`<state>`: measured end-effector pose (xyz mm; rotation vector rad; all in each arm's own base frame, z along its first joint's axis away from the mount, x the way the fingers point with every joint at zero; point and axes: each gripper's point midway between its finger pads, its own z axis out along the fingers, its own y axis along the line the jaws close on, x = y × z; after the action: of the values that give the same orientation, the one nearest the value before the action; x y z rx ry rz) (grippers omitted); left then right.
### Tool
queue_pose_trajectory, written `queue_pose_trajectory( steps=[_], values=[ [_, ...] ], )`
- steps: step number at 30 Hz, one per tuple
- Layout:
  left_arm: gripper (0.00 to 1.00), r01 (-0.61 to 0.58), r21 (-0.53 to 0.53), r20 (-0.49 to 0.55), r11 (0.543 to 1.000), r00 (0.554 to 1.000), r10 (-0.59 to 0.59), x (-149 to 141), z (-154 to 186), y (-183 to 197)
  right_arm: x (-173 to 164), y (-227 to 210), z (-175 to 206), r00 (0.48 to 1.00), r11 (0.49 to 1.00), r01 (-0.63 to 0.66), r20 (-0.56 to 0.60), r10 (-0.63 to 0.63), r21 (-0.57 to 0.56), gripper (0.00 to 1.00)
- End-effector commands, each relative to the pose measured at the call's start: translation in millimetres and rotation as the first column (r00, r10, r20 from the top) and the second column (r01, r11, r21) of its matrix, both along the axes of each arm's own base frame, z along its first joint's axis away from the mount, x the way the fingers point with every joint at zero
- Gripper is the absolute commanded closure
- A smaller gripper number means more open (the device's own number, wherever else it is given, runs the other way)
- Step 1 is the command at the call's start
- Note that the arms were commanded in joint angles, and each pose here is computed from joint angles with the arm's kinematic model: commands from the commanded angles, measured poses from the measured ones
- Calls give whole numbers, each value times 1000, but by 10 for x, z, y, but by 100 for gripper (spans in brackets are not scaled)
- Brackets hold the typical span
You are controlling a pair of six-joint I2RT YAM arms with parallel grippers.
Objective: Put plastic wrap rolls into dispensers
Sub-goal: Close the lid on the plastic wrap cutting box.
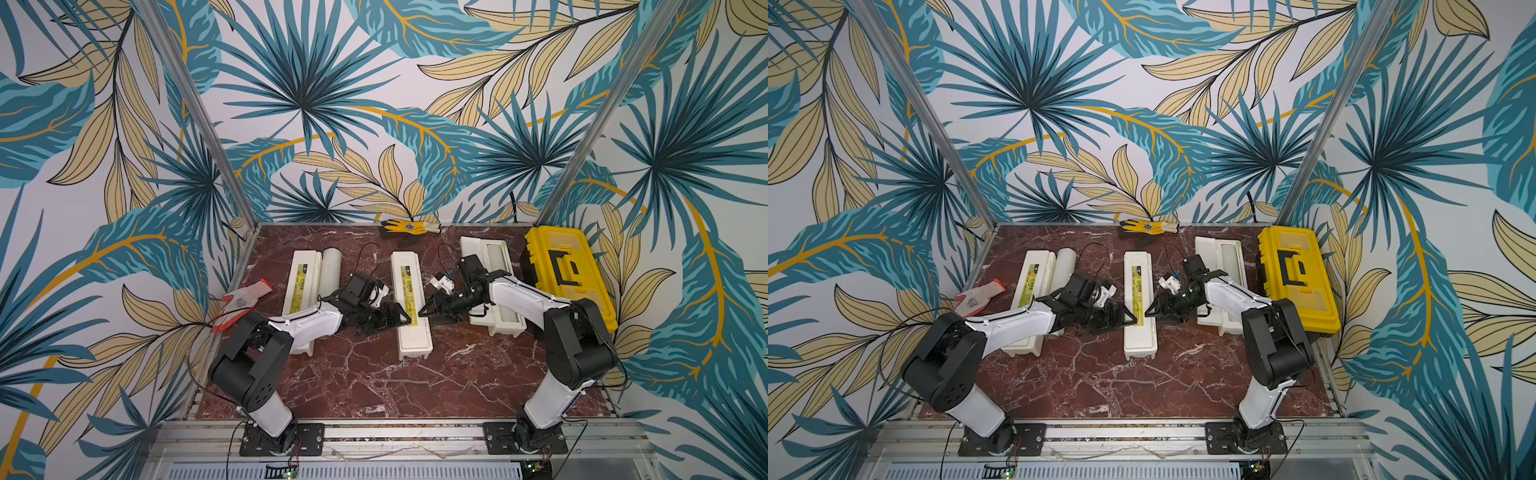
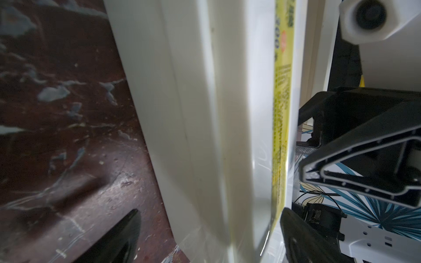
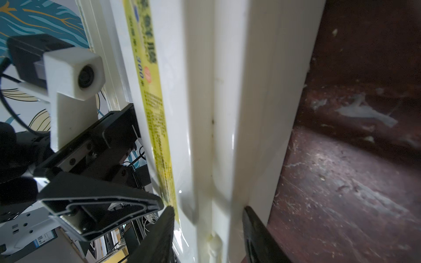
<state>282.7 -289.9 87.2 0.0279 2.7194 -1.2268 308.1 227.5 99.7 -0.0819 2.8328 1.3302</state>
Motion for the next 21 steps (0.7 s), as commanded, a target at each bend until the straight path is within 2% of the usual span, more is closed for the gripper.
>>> queue_pose_trajectory(
  steps=[1, 7, 15, 21],
  values=[
    [5, 23, 2, -5, 1000, 1000, -23, -65, -103, 0, -18, 68, -43, 1000, 1000, -14, -16, 14, 16, 51],
    [9, 34, 5, -23, 999, 999, -34, -104, -195, 0, -20, 81, -157, 999, 1000, -7, -47, 8, 11, 50],
    [15, 64, 49, -112, 997, 992, -58, -335, -549, 34, 14, 170, -209, 998, 1000, -12, -54, 12, 17, 49],
    [33, 54, 103, -155, 993, 987, -38, -464, -765, 137, -16, 209, -309, 996, 1000, -21, -81, 20, -5, 49]
  ],
)
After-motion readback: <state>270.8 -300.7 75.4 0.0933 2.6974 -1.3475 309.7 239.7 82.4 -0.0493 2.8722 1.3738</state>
